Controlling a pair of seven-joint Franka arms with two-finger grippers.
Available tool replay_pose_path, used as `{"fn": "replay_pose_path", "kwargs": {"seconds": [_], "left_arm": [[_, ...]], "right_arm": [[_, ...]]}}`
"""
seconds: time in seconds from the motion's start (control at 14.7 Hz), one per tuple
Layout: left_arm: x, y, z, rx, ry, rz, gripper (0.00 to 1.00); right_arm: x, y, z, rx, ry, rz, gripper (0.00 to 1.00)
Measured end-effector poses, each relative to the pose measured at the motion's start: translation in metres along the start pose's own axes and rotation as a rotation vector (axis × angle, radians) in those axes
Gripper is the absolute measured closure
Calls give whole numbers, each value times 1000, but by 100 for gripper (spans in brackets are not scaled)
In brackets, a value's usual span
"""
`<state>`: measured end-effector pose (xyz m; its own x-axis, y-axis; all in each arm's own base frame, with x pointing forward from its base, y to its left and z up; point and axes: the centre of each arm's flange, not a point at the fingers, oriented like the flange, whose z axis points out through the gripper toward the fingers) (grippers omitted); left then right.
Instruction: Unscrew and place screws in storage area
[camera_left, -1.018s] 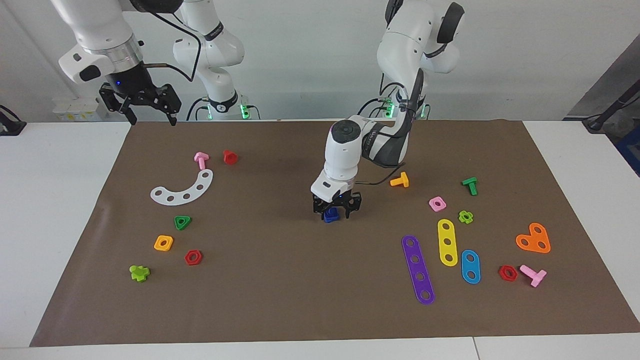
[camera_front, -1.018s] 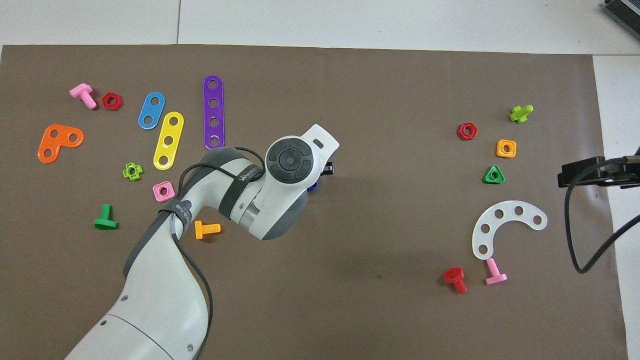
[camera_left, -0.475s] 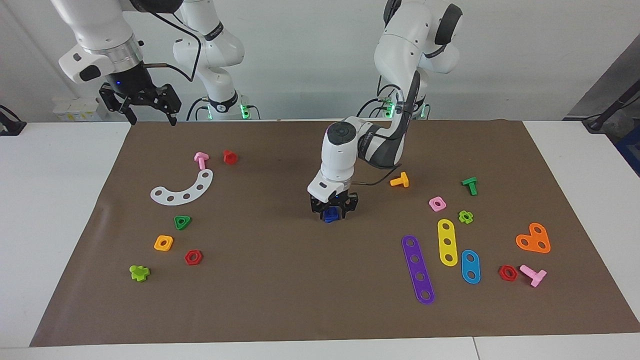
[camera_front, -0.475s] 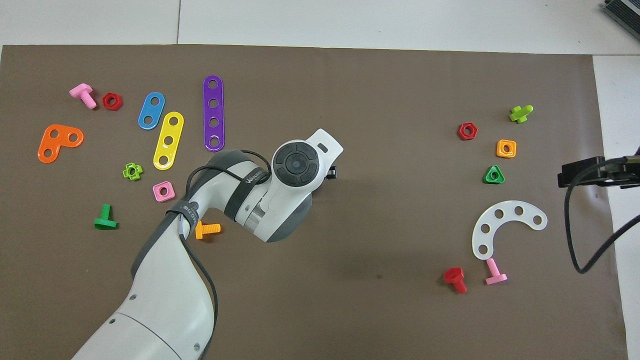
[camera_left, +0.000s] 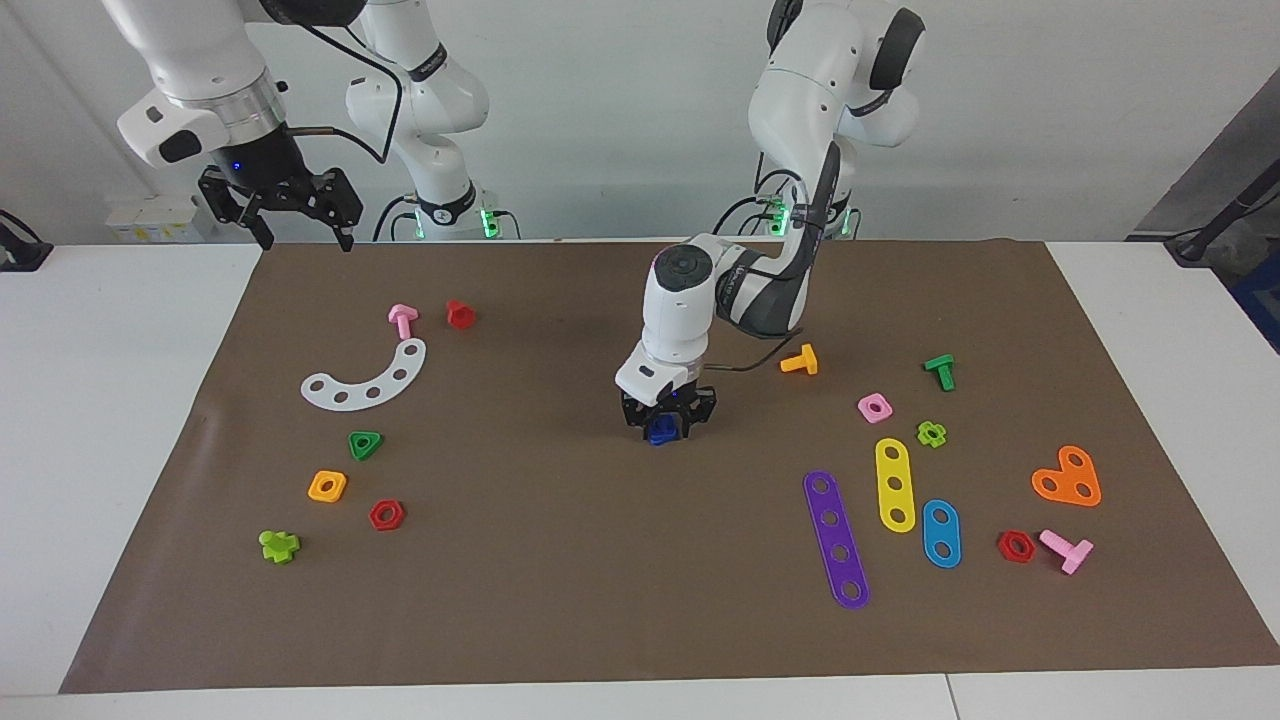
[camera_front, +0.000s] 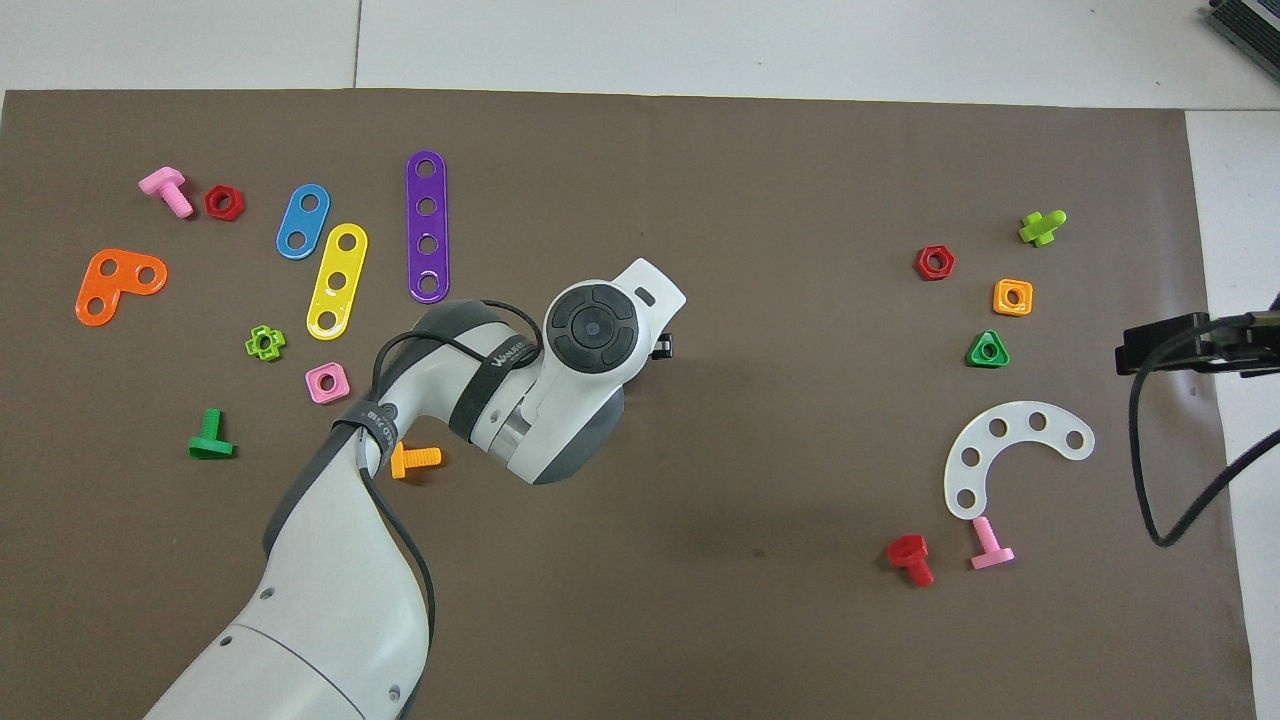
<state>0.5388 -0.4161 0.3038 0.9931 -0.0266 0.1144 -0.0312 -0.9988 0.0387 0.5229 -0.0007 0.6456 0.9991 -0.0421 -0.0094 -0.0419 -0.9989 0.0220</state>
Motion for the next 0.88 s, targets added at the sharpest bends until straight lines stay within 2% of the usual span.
{"fn": "replay_pose_path", "kwargs": {"seconds": [0.88], "left_arm": [[0, 0, -1, 7, -8, 1, 46]], "right_arm": [[0, 0, 0, 0, 0, 0, 0]]}}
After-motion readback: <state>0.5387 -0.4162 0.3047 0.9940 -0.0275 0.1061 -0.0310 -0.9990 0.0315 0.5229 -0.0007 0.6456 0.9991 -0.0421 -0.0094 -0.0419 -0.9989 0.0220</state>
